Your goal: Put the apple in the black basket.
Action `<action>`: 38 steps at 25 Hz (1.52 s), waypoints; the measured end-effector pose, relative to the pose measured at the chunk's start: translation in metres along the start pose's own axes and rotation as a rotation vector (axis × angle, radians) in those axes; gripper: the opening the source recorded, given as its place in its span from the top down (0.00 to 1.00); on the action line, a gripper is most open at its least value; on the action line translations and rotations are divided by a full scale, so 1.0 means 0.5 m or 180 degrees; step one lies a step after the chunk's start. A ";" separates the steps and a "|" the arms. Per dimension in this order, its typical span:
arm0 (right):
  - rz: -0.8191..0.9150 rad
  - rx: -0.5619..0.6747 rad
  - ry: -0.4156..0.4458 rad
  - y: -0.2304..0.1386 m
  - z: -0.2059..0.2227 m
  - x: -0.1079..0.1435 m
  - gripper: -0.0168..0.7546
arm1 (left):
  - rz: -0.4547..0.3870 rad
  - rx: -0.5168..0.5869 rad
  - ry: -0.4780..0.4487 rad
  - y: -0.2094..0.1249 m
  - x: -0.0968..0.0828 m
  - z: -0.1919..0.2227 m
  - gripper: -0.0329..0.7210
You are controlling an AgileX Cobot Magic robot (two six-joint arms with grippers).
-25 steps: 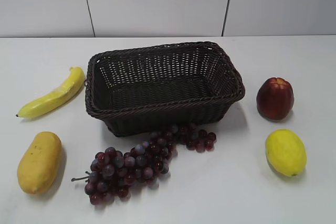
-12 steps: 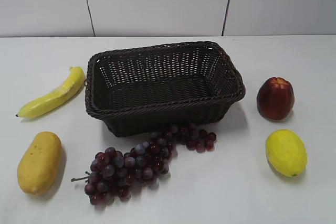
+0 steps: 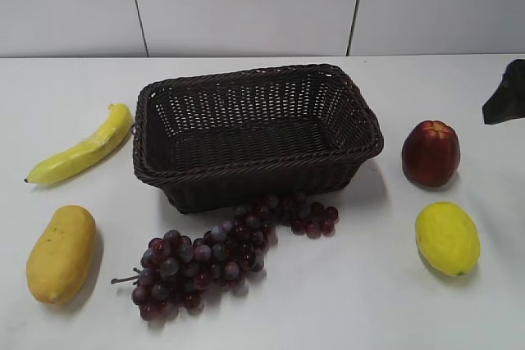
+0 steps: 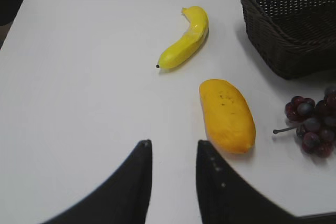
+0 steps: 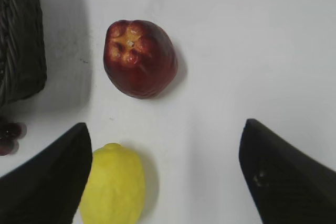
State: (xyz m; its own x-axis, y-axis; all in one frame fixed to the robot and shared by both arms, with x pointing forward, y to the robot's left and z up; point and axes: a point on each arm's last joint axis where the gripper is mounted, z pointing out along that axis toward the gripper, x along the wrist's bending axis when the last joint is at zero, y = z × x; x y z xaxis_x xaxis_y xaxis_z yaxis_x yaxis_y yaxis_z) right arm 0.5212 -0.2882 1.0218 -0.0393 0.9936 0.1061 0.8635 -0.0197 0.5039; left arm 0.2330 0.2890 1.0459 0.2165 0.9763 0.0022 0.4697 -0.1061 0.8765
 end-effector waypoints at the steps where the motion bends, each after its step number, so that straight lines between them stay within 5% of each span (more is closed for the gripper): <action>1: -0.0001 0.0104 0.0023 0.013 0.014 0.002 0.13 | 0.0000 0.0000 0.0000 0.000 0.000 0.000 0.66; 8: -0.0338 0.0311 0.0137 0.082 0.075 0.059 0.14 | 0.0000 0.0000 0.0000 0.000 0.000 0.000 0.66; 13: -0.0594 0.0388 -0.0018 0.102 0.106 0.089 0.15 | 0.0000 0.0000 0.0000 0.000 0.000 0.000 0.66; 38: -0.0622 0.0840 -0.0131 0.068 0.271 0.084 0.25 | 0.0000 0.0000 0.0000 0.000 0.000 0.000 0.66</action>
State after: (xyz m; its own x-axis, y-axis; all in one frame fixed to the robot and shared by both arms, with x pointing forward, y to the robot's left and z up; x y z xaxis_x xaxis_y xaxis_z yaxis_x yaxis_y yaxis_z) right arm 0.6173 -0.2320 0.9271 -0.2014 0.9795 -0.0081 0.9423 0.1960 0.2714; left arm 0.2330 0.2890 1.0459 0.2165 0.9763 0.0022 0.4697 -0.1061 0.8765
